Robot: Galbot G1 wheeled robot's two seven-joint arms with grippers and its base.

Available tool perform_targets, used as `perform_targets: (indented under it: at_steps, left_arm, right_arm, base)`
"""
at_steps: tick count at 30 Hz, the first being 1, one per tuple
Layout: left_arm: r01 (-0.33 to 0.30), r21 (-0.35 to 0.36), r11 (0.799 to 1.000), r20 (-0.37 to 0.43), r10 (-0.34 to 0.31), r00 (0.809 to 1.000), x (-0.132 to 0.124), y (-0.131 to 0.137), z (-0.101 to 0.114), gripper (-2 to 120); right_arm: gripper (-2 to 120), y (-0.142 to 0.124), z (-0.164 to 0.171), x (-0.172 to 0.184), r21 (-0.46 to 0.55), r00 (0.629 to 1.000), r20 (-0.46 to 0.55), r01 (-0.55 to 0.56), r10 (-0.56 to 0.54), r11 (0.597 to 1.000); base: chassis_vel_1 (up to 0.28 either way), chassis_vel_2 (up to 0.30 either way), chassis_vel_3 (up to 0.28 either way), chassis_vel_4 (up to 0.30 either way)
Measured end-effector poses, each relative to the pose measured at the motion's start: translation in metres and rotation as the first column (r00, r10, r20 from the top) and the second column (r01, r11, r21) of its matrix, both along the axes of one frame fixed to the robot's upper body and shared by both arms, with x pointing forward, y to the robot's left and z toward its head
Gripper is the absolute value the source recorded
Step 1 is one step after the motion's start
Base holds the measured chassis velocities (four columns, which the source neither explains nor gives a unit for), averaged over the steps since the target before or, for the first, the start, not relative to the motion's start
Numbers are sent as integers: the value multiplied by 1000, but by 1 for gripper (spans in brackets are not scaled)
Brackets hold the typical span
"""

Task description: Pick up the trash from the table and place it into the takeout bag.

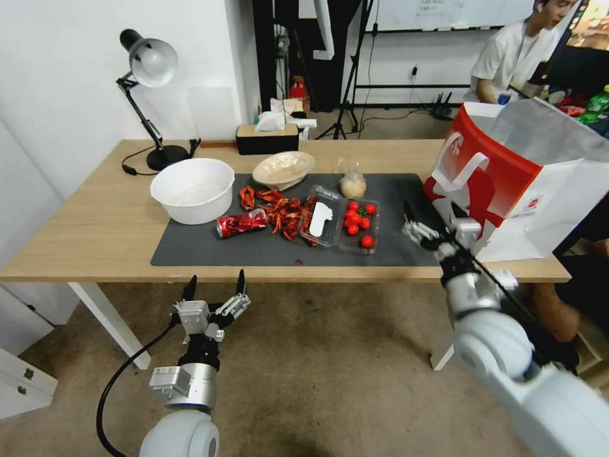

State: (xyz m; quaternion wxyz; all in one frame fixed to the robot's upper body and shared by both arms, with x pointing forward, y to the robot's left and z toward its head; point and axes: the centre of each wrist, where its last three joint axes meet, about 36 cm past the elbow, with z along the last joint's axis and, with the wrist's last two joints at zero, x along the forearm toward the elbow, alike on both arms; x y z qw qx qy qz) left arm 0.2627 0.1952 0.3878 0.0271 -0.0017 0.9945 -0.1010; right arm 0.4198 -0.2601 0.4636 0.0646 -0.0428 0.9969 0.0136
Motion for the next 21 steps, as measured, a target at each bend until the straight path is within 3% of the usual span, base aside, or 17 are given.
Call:
perform_targets:
  at_steps: [2, 11, 19, 21]
  left_arm:
    - [-6, 3, 1000, -2, 6, 1000, -1, 2, 0, 100]
    - [-13, 6, 1000, -8, 13, 1000, -3, 4, -2, 100]
    - [-32, 16, 999, -7, 32, 999, -6, 9, -3, 100]
    - [-38, 17, 999, -5, 38, 999, -7, 11, -3, 100]
  right_arm:
    - [100, 18, 1, 33, 3, 998, -61, -7, 7, 1000]
    - [100, 62, 10, 104, 14, 984, -176, 27, -24, 1000]
    - [100, 107, 36, 177, -3, 956, -275, 106, -102, 994]
    - [100, 118, 43, 195, -33, 931, -336, 143, -146, 989]
  base:
    - [0, 0, 0, 0]
    - [0, 0, 0, 0]
    - [0, 0, 0, 0]
    - [0, 0, 0, 0]
